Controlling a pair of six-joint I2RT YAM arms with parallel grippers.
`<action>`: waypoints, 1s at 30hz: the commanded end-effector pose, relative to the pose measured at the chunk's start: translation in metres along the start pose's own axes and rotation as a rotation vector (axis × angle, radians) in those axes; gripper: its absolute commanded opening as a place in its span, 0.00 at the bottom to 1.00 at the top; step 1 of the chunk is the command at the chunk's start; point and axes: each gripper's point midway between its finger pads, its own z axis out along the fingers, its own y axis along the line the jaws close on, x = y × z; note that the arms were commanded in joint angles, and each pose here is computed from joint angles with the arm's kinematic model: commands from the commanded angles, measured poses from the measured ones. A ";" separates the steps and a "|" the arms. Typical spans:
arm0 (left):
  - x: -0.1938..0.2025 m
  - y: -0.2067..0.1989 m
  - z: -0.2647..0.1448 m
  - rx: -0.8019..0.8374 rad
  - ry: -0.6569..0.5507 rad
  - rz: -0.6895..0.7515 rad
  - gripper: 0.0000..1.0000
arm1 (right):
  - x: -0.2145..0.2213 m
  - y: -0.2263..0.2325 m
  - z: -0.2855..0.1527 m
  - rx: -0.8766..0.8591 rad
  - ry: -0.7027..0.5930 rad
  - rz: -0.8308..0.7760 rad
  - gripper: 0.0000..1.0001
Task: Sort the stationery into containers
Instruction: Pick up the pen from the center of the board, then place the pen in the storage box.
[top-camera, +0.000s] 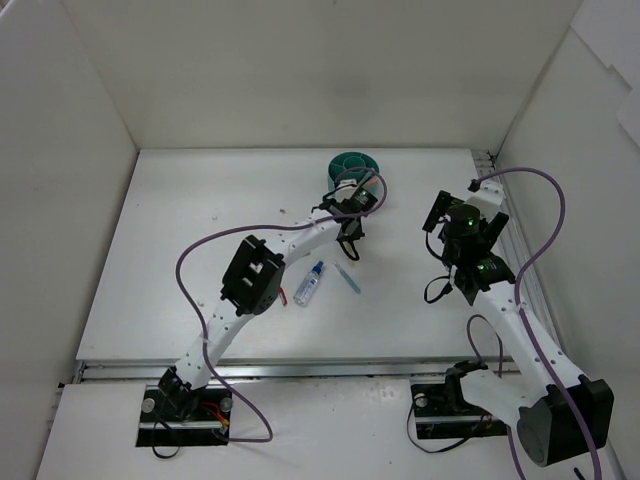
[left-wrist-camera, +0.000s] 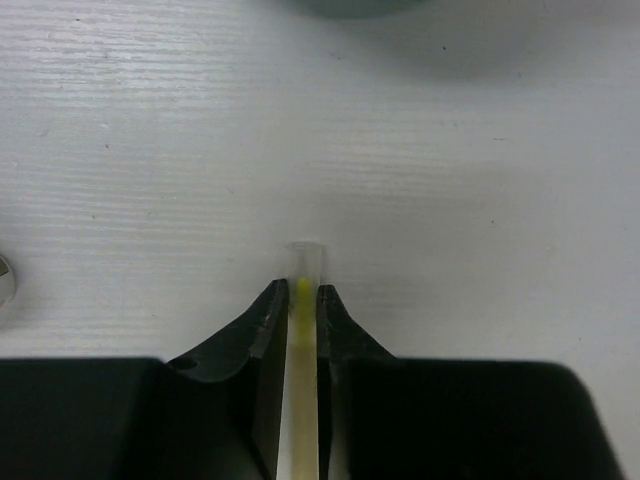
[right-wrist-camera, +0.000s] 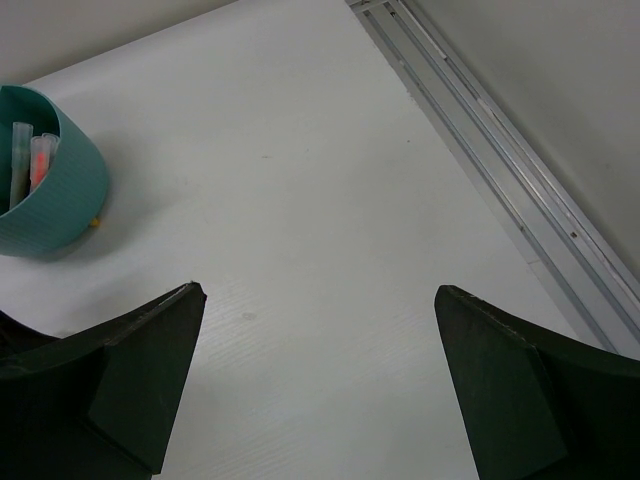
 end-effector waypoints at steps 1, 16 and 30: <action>-0.002 -0.006 -0.006 0.013 -0.004 0.014 0.05 | -0.014 -0.006 0.001 0.037 -0.053 0.034 0.98; -0.073 -0.081 -0.082 0.438 -0.246 0.234 0.00 | -0.018 -0.006 -0.004 0.021 -0.067 0.043 0.98; -0.170 -0.116 -0.223 0.967 -0.742 0.749 0.00 | -0.018 -0.008 0.002 0.052 -0.064 0.005 0.98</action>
